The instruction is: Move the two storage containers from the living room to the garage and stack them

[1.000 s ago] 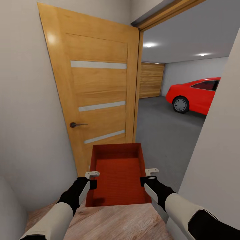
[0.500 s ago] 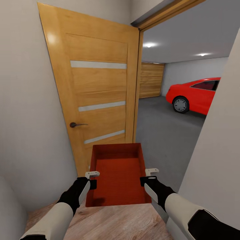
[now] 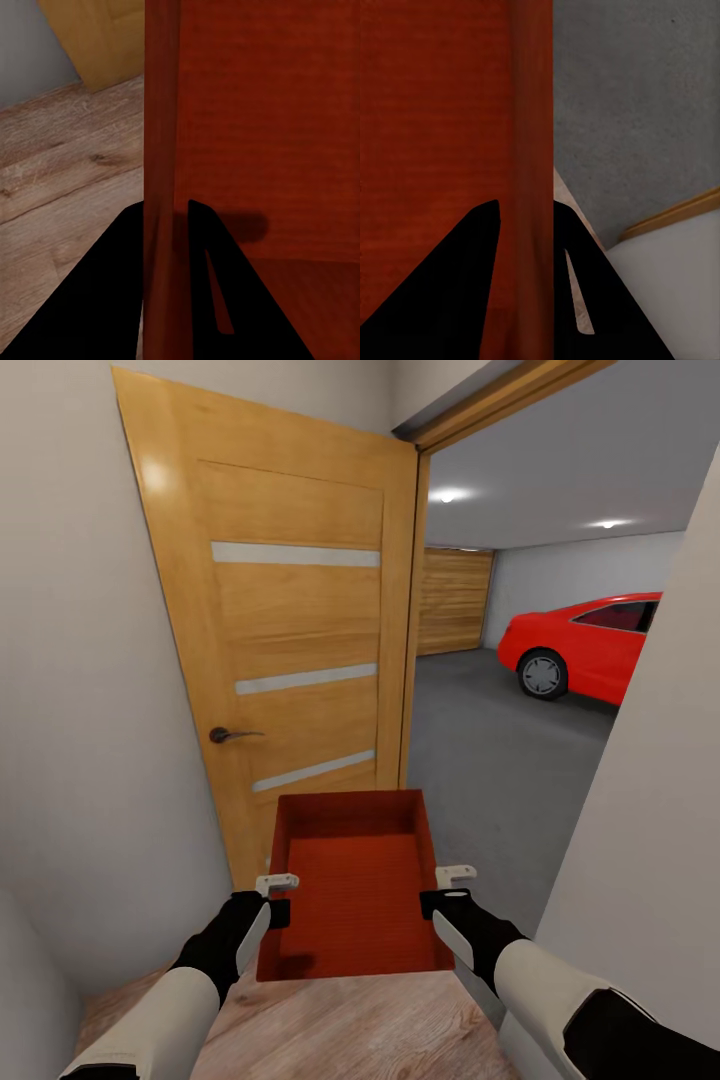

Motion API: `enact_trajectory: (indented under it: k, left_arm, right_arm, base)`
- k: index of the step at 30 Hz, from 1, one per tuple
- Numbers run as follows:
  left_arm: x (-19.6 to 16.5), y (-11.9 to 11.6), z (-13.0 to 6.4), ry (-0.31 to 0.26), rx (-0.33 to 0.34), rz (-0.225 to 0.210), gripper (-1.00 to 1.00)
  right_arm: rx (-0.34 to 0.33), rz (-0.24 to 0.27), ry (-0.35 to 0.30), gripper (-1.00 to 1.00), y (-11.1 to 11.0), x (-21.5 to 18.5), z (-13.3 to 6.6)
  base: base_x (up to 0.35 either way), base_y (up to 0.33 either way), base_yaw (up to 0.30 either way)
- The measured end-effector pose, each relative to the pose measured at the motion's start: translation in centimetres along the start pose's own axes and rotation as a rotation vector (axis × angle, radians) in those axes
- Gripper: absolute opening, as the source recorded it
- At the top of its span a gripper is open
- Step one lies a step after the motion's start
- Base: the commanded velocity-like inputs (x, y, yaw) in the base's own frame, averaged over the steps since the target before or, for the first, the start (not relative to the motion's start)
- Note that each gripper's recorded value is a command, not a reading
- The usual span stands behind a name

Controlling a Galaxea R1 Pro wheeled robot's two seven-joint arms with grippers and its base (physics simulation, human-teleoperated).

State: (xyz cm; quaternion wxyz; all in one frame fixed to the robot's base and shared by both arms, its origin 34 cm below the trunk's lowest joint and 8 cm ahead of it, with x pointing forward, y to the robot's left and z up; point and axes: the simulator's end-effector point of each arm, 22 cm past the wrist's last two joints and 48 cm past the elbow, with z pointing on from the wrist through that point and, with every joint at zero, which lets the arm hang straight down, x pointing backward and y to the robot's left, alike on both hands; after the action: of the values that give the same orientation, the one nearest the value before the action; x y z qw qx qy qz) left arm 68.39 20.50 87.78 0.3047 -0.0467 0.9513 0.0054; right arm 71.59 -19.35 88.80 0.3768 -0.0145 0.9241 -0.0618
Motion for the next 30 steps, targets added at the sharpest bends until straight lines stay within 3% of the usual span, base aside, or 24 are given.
enact_trajectory:
  k: [15, 30]
  left_arm:
    - [0.05, 0.01, -0.03, 0.001, 0.000, 0.000, -1.00]
    - [-0.01, -0.02, 0.00, 0.000, 0.000, 0.002, -1.00]
  right_arm:
    - [0.000, 0.000, 0.001, -1.00, 0.00, 0.05, -0.04]
    - [-0.001, 0.002, 0.001, -1.00, -0.02, 0.04, 0.02]
  base:
    - [0.273, 0.141, -0.005]
    - [0.006, 0.012, -0.219]
